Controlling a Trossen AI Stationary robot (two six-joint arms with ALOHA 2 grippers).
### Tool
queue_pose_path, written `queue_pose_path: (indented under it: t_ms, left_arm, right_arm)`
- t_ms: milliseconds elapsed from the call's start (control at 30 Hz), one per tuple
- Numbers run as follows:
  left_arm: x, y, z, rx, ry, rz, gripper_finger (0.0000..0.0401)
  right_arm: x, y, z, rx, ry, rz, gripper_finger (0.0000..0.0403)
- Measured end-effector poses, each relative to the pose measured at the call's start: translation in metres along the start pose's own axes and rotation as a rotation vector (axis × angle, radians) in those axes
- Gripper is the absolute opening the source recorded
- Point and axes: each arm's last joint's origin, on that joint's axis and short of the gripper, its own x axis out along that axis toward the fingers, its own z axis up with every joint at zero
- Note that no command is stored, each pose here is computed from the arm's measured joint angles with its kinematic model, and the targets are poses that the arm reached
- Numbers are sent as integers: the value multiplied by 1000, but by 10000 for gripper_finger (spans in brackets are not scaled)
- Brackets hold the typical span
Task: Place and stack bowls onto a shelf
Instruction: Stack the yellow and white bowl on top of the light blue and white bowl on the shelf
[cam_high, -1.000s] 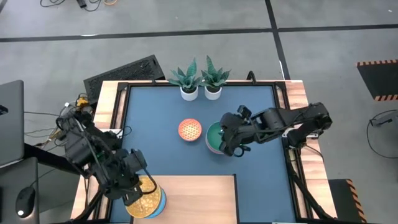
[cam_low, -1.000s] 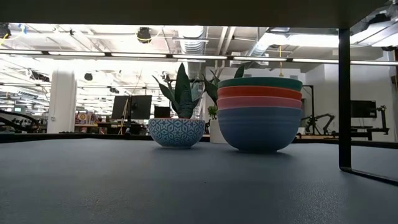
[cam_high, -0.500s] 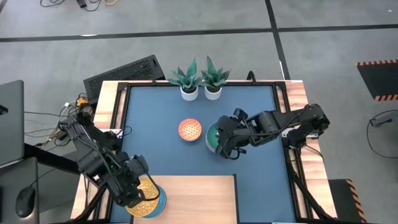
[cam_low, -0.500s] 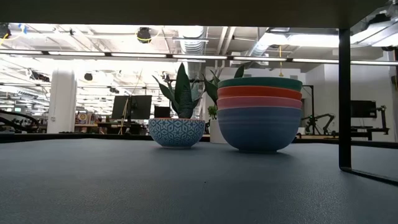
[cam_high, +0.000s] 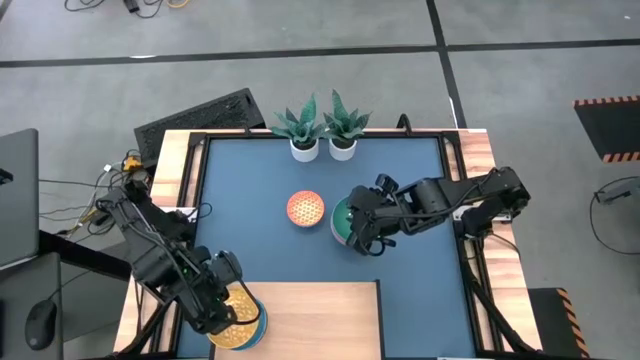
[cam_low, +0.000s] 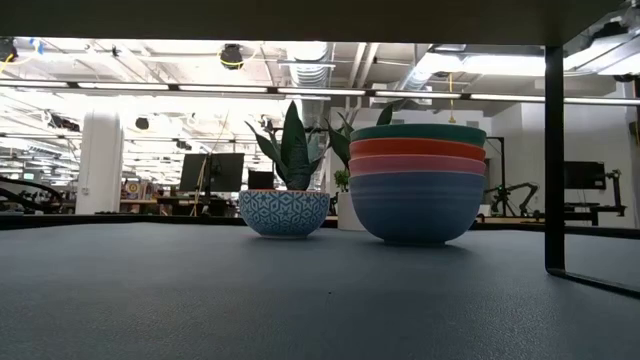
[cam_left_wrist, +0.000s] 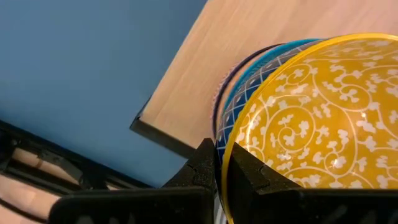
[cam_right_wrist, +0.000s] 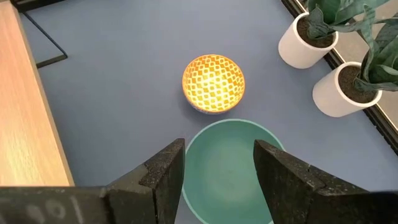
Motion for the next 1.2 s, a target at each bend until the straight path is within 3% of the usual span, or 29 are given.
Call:
queue_pose_path:
  t_ms: [1200]
  left_arm:
    - [11,0,4,-84,38,-15,0]
  right_arm:
    - [0,0,0,-25,0,0,216]
